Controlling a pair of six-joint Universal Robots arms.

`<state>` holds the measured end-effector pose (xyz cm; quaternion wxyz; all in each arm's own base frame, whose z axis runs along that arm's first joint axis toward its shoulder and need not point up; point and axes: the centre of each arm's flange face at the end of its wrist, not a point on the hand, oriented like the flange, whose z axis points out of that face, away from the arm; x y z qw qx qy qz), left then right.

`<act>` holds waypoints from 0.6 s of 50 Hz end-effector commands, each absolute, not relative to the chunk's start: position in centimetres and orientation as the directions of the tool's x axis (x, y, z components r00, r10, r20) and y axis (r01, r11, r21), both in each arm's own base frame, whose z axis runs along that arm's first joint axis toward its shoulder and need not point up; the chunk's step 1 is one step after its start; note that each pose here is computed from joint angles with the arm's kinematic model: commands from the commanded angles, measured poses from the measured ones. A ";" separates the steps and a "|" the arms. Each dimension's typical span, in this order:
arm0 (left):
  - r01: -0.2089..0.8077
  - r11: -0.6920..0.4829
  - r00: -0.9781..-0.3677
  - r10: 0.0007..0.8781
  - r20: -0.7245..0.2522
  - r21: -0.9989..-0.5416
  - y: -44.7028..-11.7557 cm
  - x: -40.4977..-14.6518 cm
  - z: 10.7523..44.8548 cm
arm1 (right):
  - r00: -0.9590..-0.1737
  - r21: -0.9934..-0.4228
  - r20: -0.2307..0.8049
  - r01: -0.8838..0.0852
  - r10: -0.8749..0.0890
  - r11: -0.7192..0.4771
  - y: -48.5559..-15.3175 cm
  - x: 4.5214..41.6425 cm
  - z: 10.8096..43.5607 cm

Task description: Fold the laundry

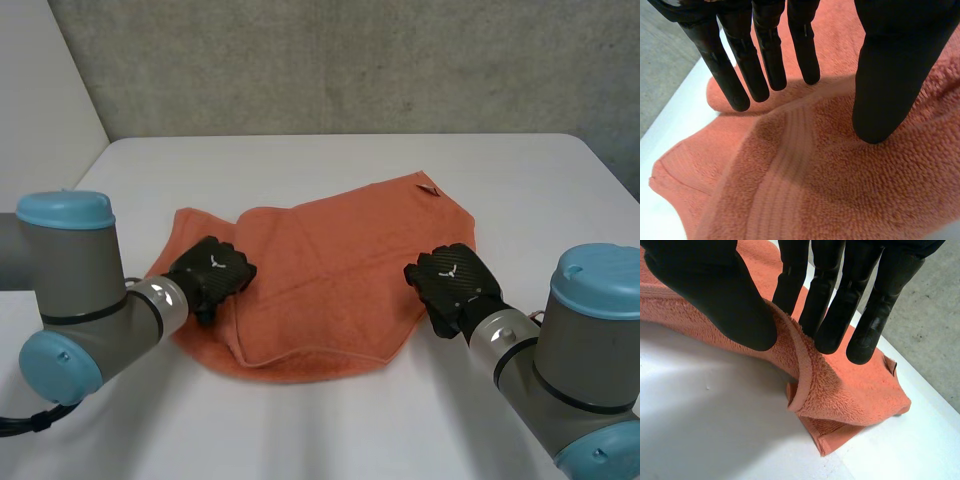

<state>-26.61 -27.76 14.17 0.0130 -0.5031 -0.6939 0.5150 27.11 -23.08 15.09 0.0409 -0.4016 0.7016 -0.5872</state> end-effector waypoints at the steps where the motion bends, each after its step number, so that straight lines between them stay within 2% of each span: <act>1: 0.695 -0.024 -0.483 0.724 -0.492 -0.718 -27.6 -26.6 13.2 | -0.675 -0.857 0.415 -0.516 -0.610 -0.012 -23.1 27.1 15.1; 15: 0.699 -0.026 -0.492 0.707 -0.508 -0.715 -27.7 -26.3 13.6 | -0.679 -0.857 0.417 -0.516 -0.604 -0.011 -23.4 27.0 15.2; 17: 0.684 -0.049 -0.525 0.660 -0.538 -0.728 -28.1 -26.0 15.3 | -0.684 -0.857 0.418 -0.515 -0.598 -0.012 -23.5 27.0 15.4; 23: 0.663 -0.102 -0.572 0.569 -0.590 -0.741 -27.9 -25.3 18.1 | -0.694 -0.860 0.419 -0.509 -0.585 -0.012 -23.8 26.9 15.9; 30: 0.628 -0.203 -0.607 0.476 -0.637 -0.751 -25.2 -24.3 22.7 | -0.733 -0.868 0.424 -0.497 -0.532 -0.008 -24.9 25.4 19.2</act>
